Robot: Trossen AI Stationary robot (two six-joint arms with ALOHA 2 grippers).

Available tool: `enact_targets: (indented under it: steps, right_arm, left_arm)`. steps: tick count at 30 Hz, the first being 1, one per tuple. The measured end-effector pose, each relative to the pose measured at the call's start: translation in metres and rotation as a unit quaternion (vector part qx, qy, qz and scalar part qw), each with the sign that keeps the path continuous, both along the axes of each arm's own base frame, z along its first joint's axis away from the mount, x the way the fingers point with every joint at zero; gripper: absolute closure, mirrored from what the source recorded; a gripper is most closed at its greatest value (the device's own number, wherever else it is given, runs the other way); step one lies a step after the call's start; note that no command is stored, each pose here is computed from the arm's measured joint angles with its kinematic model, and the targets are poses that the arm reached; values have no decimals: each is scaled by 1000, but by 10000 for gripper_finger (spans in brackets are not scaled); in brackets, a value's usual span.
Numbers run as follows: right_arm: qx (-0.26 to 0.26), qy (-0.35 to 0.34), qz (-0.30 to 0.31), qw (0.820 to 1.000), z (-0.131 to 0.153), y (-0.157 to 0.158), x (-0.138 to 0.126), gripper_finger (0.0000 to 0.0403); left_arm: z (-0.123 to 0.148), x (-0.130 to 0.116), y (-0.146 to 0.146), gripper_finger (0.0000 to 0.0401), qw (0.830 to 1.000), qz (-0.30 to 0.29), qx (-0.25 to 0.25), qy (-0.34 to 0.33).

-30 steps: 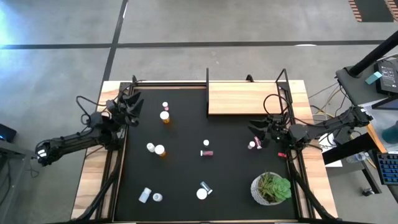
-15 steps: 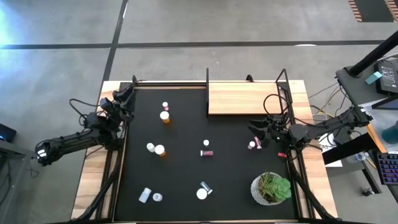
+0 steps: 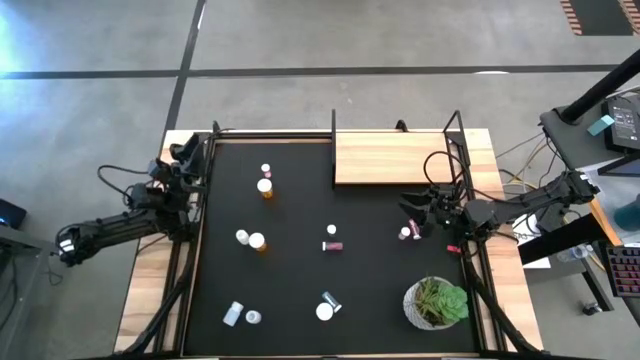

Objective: Pick and place medicine bottles onto shelf by color
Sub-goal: Move the top orange pill bottle to the center of the table

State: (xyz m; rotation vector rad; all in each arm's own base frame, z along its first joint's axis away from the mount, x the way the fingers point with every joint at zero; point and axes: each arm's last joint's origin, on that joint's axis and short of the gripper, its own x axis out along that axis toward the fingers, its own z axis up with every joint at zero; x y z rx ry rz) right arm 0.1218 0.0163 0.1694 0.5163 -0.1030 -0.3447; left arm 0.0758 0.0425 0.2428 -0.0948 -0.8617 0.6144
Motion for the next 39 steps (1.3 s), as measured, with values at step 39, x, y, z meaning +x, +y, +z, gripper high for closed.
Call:
enact_targets:
  steps: [39]
  right_arm:
    - [0, 0, 0, 1000, 0, 0, 0, 188]
  left_arm:
    - [33, 137, 54, 196, 596, -68, -419, 681]
